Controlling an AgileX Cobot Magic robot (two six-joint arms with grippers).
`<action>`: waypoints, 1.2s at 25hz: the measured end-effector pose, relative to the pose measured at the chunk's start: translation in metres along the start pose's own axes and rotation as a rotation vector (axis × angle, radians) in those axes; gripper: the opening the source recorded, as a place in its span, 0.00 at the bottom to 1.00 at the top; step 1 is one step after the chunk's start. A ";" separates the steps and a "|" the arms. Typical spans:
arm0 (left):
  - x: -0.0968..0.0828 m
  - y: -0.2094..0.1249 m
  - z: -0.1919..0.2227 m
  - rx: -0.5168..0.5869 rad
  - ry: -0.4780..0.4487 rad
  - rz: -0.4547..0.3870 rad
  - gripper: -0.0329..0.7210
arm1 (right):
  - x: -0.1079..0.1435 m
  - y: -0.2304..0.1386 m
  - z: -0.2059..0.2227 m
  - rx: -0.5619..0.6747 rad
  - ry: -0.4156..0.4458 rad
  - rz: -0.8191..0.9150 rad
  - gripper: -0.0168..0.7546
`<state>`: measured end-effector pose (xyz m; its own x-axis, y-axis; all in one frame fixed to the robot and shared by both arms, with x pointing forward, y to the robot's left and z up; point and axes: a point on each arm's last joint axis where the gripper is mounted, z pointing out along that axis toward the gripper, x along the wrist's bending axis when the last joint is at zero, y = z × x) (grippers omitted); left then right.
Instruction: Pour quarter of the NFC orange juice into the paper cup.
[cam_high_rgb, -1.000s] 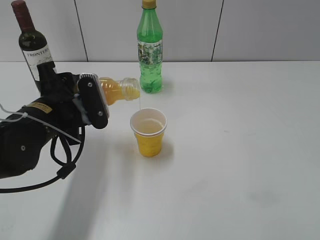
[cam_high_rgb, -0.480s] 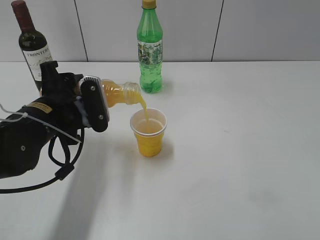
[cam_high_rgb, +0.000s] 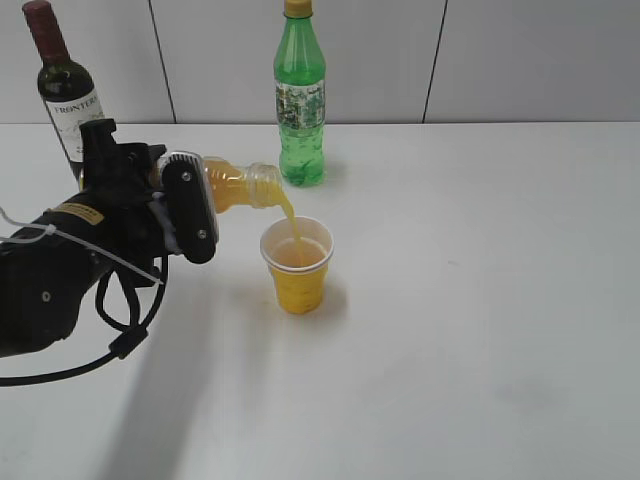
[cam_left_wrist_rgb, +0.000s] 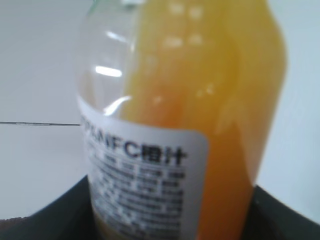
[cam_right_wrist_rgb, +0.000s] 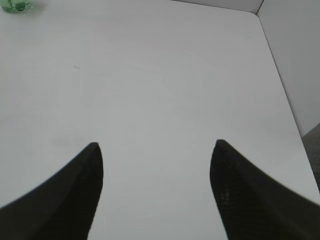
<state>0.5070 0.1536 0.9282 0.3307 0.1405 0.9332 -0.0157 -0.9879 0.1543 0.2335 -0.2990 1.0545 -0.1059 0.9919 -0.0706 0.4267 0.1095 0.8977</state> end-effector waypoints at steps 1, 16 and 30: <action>0.000 0.000 0.000 -0.001 0.000 0.001 0.64 | 0.000 0.000 0.000 0.000 0.000 0.000 0.72; -0.005 0.001 0.000 -0.011 -0.051 -0.130 0.64 | 0.000 0.000 0.000 0.000 0.000 0.000 0.72; -0.002 0.019 -0.002 -0.176 -0.137 -1.077 0.64 | 0.000 0.000 0.000 0.000 0.000 0.000 0.72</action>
<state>0.5044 0.1345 0.9296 0.3543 0.9039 0.2397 0.2130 -0.3276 0.9205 0.2335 -0.2990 1.0545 -0.1059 0.9919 -0.0706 0.4267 0.1095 0.8977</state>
